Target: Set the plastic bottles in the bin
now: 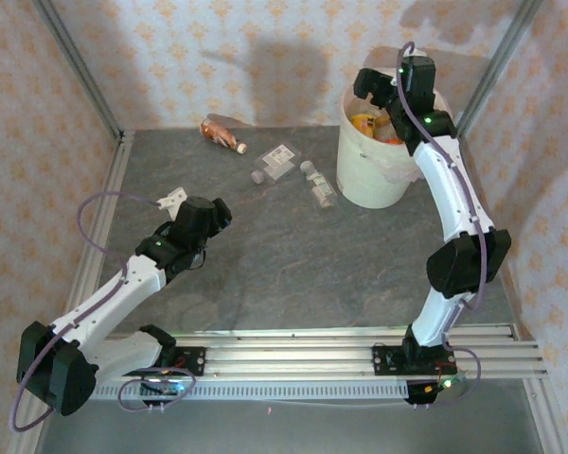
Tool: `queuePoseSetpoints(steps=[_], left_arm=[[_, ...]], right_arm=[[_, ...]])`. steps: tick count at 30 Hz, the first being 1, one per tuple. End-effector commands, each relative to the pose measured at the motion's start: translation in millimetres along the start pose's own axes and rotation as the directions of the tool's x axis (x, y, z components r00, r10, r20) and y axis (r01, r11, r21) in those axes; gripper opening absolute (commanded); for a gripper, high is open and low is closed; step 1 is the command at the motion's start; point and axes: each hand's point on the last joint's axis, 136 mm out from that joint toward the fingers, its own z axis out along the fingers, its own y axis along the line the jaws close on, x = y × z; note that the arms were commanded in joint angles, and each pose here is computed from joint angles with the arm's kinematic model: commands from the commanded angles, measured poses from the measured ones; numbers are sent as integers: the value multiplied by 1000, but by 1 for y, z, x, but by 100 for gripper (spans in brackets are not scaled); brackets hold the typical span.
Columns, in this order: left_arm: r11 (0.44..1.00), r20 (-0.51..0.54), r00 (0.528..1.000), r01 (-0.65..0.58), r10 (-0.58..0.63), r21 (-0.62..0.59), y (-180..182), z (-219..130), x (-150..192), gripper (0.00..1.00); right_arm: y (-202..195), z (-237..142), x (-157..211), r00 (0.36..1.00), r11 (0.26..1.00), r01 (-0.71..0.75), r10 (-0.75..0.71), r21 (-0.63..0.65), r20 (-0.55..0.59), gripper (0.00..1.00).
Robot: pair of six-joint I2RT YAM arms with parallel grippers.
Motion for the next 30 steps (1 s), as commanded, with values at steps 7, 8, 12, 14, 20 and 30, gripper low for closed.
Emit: queuePoseSetpoints(steps=[7, 8, 12, 14, 20, 30], left_arm=[[1000, 10, 1000, 16, -15, -6, 1, 3, -3, 100], [1000, 8, 1000, 16, -16, -5, 0, 3, -2, 100], [1000, 1, 1000, 21, -21, 0, -2, 6, -1, 100], [1000, -5, 1000, 23, -23, 0, -3, 7, 1, 100], [999, -13, 999, 39, -39, 5, -6, 10, 2, 100], [999, 1, 999, 50, -50, -21, 3, 7, 2, 100]], right_arm=[[17, -59, -33, 993, 997, -8, 17, -74, 119, 99], [20, -63, -32, 992, 997, -4, 14, -83, 122, 99], [51, -86, -23, 989, 982, 85, -63, -168, 133, 99], [72, -98, -13, 982, 961, 158, -129, -225, 140, 99], [148, -126, 46, 914, 820, 401, -388, -409, 119, 99], [188, -96, 171, 767, 681, 507, -636, -528, -84, 99]])
